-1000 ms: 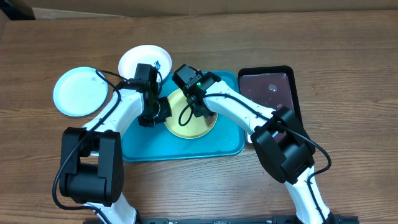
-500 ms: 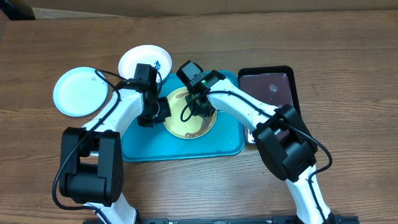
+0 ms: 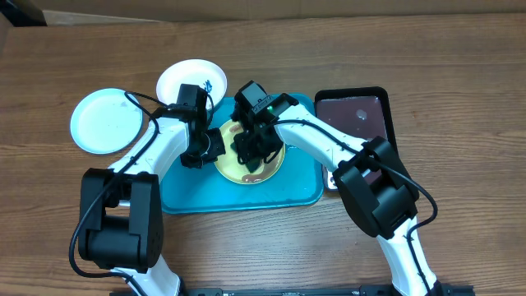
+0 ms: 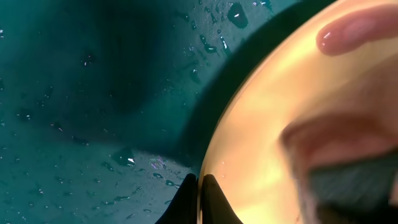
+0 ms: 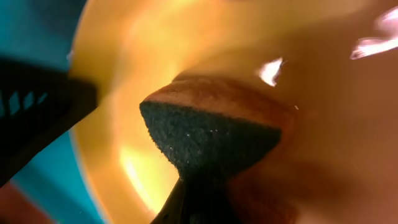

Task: Clean dirty plates on tray and stack at the side
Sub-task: 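Scrub the yellow plate with the sponge while the left gripper holds it, then return the sponge to the black tray, release it, raise the right arm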

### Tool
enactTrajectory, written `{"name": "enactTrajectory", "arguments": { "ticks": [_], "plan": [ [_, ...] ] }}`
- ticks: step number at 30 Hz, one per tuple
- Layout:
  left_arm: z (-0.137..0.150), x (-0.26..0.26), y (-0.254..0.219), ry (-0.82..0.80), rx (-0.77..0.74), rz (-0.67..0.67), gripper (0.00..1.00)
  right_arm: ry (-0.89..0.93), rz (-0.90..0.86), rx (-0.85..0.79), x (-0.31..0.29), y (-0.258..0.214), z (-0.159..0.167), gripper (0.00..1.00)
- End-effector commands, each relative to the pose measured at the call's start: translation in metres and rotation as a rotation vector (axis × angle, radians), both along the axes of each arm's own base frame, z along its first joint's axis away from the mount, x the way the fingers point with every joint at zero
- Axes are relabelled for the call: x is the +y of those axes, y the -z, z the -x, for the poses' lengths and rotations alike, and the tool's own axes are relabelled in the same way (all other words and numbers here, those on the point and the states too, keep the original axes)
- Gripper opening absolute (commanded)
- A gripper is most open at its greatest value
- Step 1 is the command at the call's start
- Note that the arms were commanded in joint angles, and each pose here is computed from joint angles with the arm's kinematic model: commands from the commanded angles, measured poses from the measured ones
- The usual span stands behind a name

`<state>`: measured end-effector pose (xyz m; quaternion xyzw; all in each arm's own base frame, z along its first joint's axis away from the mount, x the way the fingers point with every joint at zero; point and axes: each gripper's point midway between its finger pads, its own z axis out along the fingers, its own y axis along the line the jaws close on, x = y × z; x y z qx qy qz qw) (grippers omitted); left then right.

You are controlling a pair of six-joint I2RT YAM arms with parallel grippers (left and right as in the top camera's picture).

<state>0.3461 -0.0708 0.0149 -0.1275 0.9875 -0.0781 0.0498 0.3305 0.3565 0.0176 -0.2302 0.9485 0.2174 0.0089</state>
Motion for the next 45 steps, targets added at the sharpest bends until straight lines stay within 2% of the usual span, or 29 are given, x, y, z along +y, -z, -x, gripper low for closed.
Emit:
{"name": "enactTrajectory", "arguments": {
  "ticks": [1, 3, 8, 10, 11, 13, 16, 18, 23, 29, 30, 32, 33, 34, 36, 39, 43, 45],
  "plan": [
    [-0.002, -0.007, -0.005, 0.035, -0.019, 0.033, 0.04, -0.063, -0.16, 0.112, 0.014, -0.021, 0.009, 0.04],
    [-0.002, -0.007, -0.005, 0.035, -0.019, 0.033, 0.04, -0.025, -0.193, 0.076, 0.002, -0.054, -0.012, 0.04],
    [-0.002, -0.007, -0.005, 0.035, -0.019, 0.032, 0.05, 0.051, -0.216, 0.014, -0.041, -0.099, -0.041, 0.04],
    [-0.002, -0.007, -0.005, 0.035, -0.019, 0.032, 0.05, 0.091, -0.201, 0.013, -0.068, -0.111, -0.048, 0.04],
    [-0.002, -0.007, -0.005, 0.035, -0.019, 0.032, 0.06, 0.154, -0.14, 0.02, -0.099, -0.112, -0.053, 0.04],
    [-0.002, -0.007, -0.005, 0.035, -0.019, 0.032, 0.09, 0.229, -0.038, 0.035, -0.138, -0.106, -0.058, 0.04],
    [-0.002, -0.007, -0.005, 0.034, -0.021, 0.029, 0.2, 0.31, 0.104, 0.042, -0.185, -0.092, -0.062, 0.04],
    [-0.003, -0.007, -0.006, 0.034, -0.024, 0.03, 0.22, 0.36, 0.187, 0.032, -0.212, -0.08, -0.067, 0.04],
    [-0.004, -0.007, -0.006, 0.034, -0.028, 0.03, 0.23, 0.4, 0.316, 0.048, -0.248, -0.036, -0.057, 0.04],
    [-0.003, -0.007, -0.006, 0.034, -0.027, 0.03, 0.23, 0.416, 0.396, -0.009, -0.264, -0.006, -0.059, 0.05],
    [-0.003, -0.007, -0.006, 0.034, -0.026, 0.03, 0.23, 0.436, 0.41, -0.018, -0.267, -0.005, -0.061, 0.13],
    [-0.003, -0.007, -0.006, 0.034, -0.026, 0.03, 0.24, 0.459, 0.412, -0.026, -0.269, -0.006, -0.064, 0.42],
    [-0.004, -0.007, -0.006, 0.034, -0.027, 0.03, 0.24, 0.464, 0.407, -0.03, -0.269, -0.007, -0.066, 0.52],
    [-0.004, -0.007, -0.006, 0.034, -0.027, 0.03, 0.25, 0.466, 0.404, -0.033, -0.269, -0.01, -0.068, 0.59],
    [-0.004, -0.007, -0.006, 0.034, -0.027, 0.03, 0.32, 0.472, 0.401, -0.038, -0.269, -0.017, -0.072, 0.67],
    [-0.002, -0.007, -0.005, 0.033, -0.022, 0.03, 0.33, 0.487, 0.398, -0.042, -0.273, -0.031, -0.078, 0.75],
    [0.001, -0.007, -0.005, 0.034, -0.01, 0.028, 0.33, 0.52, 0.394, -0.046, -0.285, -0.043, -0.085, 0.78],
    [0.003, -0.006, -0.003, 0.033, -0.005, 0.028, 0.33, 0.541, 0.382, -0.046, -0.291, -0.046, -0.089, 0.84]
  ]
}}
